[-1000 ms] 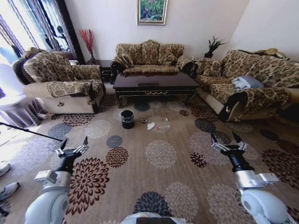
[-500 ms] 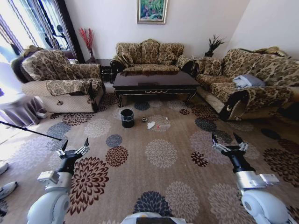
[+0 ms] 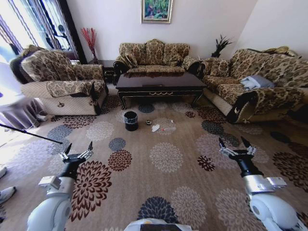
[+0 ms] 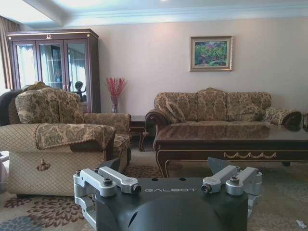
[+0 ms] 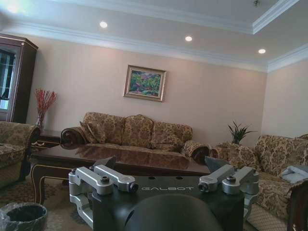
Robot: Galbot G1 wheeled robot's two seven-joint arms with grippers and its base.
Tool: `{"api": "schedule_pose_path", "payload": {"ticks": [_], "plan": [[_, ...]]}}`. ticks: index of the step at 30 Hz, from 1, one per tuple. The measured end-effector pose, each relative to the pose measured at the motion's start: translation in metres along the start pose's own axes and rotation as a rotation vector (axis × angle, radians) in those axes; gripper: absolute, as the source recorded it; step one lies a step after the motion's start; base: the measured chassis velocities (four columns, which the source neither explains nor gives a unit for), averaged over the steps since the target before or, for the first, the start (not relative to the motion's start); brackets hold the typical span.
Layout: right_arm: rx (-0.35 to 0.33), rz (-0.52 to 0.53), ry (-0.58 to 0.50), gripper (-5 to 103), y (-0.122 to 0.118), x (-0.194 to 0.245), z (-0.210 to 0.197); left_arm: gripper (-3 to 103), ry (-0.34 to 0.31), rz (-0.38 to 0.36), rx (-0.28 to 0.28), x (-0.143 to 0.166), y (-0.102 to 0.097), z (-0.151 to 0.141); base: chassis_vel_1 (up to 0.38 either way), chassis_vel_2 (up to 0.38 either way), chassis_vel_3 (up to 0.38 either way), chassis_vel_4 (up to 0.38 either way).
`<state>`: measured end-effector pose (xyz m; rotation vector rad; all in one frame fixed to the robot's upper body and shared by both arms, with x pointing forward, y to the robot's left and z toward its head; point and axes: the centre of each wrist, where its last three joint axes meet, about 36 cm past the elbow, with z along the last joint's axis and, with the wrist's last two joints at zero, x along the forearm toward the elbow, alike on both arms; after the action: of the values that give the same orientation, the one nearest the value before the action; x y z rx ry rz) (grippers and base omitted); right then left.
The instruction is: Move to the front of the table and pick up the trash from the floor, then place it into the trash bin.
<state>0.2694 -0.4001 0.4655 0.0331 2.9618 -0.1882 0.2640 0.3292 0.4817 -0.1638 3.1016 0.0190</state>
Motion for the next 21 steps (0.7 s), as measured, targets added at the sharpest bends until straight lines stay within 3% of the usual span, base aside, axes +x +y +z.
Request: {"api": "schedule_pose_path", "payload": {"ticks": [10, 21], "plan": [[-0.004, -0.106, 0.004, 100, -0.001, -0.001, -0.008, 100, -0.005, 0.018, -0.007, -0.002, -0.001, 0.0, 0.0, 0.0, 0.0, 0.0], [-0.008, -0.121, 0.011, 100, 0.0, -0.001, -0.019, 100, -0.013, 0.025, -0.009, -0.001, -0.002, -0.001, 0.0, 0.0, 0.0, 0.0]]}}
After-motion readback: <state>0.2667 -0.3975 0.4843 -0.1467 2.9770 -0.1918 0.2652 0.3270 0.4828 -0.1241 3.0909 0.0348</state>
